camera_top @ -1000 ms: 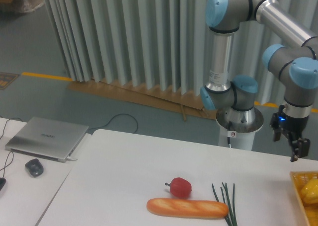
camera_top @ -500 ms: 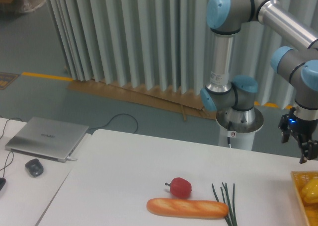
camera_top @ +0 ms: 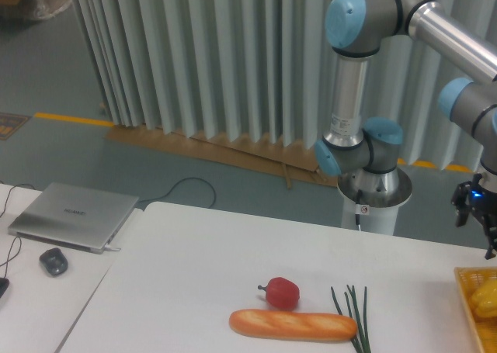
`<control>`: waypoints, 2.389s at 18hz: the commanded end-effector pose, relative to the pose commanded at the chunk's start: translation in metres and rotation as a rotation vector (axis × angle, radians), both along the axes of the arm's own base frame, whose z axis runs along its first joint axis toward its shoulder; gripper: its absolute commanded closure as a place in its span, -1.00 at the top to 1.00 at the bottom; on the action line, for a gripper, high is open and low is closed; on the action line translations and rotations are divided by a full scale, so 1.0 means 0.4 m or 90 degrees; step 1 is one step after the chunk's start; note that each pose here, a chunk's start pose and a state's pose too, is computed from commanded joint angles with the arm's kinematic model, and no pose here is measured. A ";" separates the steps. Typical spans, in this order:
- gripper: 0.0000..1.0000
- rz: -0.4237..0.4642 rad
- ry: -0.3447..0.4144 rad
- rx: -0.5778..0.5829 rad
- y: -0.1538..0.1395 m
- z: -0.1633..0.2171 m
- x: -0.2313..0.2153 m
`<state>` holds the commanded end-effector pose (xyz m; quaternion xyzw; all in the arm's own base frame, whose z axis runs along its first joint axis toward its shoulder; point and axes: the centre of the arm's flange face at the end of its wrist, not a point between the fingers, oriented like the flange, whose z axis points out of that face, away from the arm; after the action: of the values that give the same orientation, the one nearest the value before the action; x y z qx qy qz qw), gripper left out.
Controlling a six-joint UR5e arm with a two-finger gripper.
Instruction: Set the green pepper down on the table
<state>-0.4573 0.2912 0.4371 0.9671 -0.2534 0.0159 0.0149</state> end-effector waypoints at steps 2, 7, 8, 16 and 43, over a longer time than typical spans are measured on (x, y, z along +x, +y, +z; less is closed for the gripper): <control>1.00 -0.021 0.004 0.002 -0.015 -0.011 -0.027; 1.00 -0.105 -0.002 0.003 -0.013 -0.039 -0.060; 1.00 -0.113 -0.002 0.005 -0.023 -0.039 -0.068; 1.00 -0.250 -0.013 0.009 -0.030 -0.069 -0.104; 1.00 -0.468 -0.044 0.075 -0.172 -0.285 -0.309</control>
<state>-0.5809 0.2226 0.3231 0.8096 -0.5846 0.0275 -0.0448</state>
